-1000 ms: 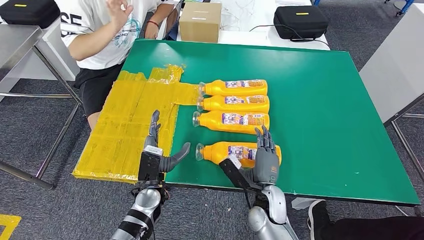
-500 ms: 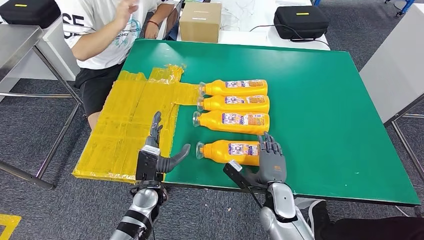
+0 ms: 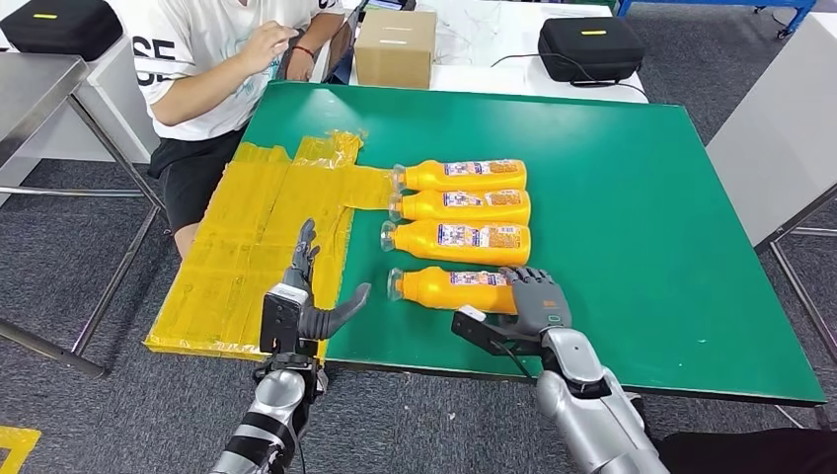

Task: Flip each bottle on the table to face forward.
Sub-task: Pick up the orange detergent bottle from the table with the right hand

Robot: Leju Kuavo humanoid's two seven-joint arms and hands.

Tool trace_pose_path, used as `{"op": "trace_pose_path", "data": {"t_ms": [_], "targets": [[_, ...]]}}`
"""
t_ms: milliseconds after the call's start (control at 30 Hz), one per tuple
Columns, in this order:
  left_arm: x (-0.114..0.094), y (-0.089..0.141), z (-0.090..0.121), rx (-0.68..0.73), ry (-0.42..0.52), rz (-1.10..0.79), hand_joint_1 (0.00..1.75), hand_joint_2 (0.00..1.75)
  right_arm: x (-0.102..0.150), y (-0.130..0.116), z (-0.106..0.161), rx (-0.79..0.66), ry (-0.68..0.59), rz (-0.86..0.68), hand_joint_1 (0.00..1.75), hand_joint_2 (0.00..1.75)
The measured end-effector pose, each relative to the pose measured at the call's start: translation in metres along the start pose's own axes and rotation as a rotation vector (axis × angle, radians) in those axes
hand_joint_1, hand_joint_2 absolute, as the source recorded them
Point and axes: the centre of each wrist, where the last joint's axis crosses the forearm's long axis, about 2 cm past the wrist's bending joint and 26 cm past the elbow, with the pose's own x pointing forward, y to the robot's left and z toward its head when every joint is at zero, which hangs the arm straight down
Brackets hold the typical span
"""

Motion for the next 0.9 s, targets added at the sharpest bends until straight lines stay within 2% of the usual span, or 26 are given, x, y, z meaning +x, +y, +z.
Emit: {"op": "trace_pose_path", "data": {"t_ms": [233, 467, 567, 667, 767, 900], "targets": [[-0.004, 0.0, -0.006, -0.012, -0.007, 0.012, 0.0, 1.75, -0.013, -0.007, -0.003, 0.057, -0.04, -0.085, 1.75, 1.75], [-0.005, 0.001, -0.009, 0.004, -0.007, -0.013, 0.0, 1.75, -0.008, -0.004, -0.001, -0.021, -0.081, -0.192, 1.75, 1.75], [-0.005, 0.002, -0.011, 0.022, -0.011, -0.035, 0.0, 1.75, 0.005, 0.001, 0.003, -0.102, -0.128, -0.29, 1.75, 1.75], [-0.004, 0.004, -0.013, 0.044, -0.016, -0.059, 0.0, 1.75, 0.031, 0.005, 0.011, -0.226, -0.182, -0.44, 1.75, 1.75], [-0.004, 0.005, -0.014, 0.06, -0.014, -0.071, 0.0, 1.75, 0.058, 0.001, 0.016, -0.351, -0.213, -0.575, 1.75, 1.75], [-0.004, 0.007, -0.015, 0.057, -0.005, -0.061, 0.0, 1.75, 0.076, -0.002, 0.02, -0.441, -0.231, -0.679, 1.75, 1.75]]}}
